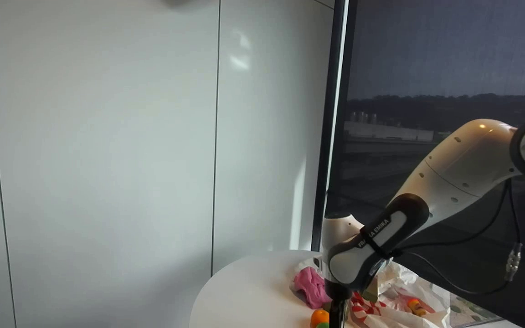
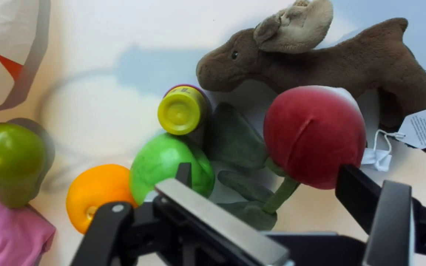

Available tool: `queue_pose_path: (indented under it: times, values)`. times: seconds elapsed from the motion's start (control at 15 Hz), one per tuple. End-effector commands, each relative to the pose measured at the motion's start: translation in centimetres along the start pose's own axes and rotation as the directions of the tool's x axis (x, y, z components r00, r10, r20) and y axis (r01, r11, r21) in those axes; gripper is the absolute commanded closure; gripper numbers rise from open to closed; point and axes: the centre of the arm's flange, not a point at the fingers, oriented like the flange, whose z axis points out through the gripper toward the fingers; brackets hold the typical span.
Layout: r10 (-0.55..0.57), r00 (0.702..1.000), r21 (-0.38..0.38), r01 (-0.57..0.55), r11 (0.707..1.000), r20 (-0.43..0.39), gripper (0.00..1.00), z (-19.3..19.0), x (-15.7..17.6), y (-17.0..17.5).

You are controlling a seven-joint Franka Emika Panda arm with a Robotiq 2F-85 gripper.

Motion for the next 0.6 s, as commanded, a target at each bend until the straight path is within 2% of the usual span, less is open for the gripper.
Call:
queue_pose_path:
  times: [0.0,0.2,0.4,0.53]
  values:
    - [0.086,0.996,0.063,-0.083,0.995,-0.039,0.00,-4.8,-1.2,2.5]
    - [0.206,0.978,0.081,-0.205,0.976,-0.015,0.00,-7.7,-2.8,6.7]
    - [0.308,0.951,0.065,-0.309,0.949,0.020,0.00,-10.4,-5.2,12.6]
    - [0.360,0.933,0.044,-0.361,0.932,0.012,0.00,-12.4,-6.6,16.0]
